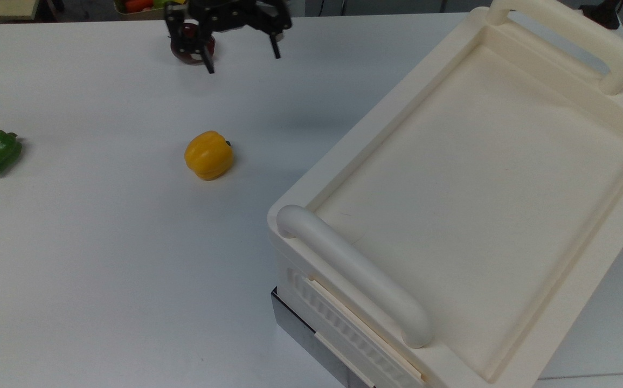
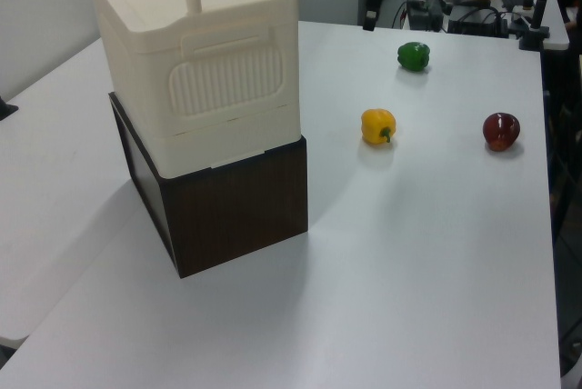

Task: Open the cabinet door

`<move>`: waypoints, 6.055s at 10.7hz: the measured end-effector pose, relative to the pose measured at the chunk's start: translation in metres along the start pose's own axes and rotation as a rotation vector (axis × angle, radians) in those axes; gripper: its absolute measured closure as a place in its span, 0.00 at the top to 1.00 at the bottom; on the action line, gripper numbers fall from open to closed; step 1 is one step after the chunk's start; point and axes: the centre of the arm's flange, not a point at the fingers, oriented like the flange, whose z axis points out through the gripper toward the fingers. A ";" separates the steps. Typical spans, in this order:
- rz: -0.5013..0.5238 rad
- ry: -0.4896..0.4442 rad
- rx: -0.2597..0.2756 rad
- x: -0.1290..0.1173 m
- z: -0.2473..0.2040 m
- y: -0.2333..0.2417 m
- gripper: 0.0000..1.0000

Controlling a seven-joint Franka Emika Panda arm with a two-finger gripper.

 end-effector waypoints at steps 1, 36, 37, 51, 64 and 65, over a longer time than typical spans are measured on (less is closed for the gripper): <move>-0.033 0.045 -0.003 0.008 -0.004 -0.019 1.00; -0.342 0.228 -0.130 0.049 0.039 -0.210 0.18; -0.363 0.194 -0.138 0.045 0.036 -0.204 0.18; -0.015 -0.213 -0.168 -0.035 -0.012 0.046 0.96; 0.378 -0.207 -0.206 -0.075 -0.036 0.117 1.00; 0.379 -0.209 -0.205 -0.076 -0.035 0.116 1.00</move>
